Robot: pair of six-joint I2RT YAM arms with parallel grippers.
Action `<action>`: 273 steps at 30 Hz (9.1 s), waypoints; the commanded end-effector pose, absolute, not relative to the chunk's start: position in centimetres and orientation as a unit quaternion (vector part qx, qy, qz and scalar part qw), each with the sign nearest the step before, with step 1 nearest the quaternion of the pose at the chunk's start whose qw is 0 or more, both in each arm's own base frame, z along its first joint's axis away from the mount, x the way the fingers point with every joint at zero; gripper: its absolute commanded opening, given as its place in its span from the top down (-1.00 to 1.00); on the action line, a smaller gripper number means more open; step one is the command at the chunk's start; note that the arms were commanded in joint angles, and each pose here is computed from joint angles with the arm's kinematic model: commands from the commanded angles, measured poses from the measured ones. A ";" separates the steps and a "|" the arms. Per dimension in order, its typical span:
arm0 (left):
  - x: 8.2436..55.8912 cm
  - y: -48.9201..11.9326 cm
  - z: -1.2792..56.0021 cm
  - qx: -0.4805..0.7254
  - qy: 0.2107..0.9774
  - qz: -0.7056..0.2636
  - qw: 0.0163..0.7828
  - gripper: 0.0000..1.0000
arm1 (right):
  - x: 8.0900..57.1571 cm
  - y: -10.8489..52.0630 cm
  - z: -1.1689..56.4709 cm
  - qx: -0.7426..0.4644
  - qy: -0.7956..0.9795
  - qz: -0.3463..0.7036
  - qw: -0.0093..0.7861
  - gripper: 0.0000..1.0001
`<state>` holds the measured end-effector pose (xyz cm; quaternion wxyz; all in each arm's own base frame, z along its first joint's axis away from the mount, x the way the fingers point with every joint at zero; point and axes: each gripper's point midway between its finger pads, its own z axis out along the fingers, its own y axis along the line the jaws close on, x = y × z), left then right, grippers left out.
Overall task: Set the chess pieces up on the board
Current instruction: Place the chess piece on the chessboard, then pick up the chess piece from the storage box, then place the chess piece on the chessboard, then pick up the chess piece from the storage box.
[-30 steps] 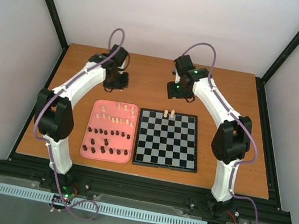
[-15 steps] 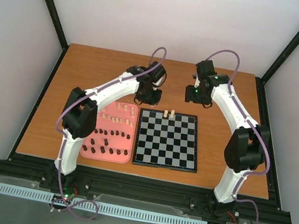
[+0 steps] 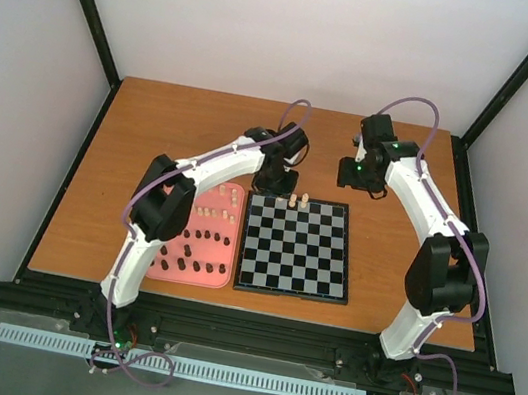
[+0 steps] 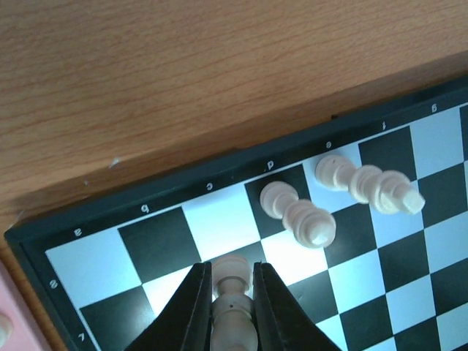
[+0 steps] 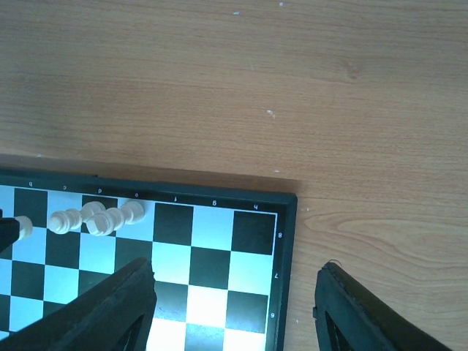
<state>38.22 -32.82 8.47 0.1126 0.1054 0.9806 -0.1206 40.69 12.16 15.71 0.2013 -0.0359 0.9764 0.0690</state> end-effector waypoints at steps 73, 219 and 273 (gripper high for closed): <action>43.0 -18.2 15.8 -0.038 0.978 -0.008 0.207 0.10 | 41.3 12.3 16.4 -0.044 0.972 0.100 0.207 -0.19; 39.1 -43.7 6.6 0.262 0.946 -0.097 0.167 0.61 | 40.6 4.1 10.8 0.082 0.981 0.080 0.157 -1.00; 42.8 -26.8 24.6 0.099 0.947 -0.035 0.303 -0.76 | 42.0 5.0 13.7 0.069 0.974 0.104 0.189 -1.00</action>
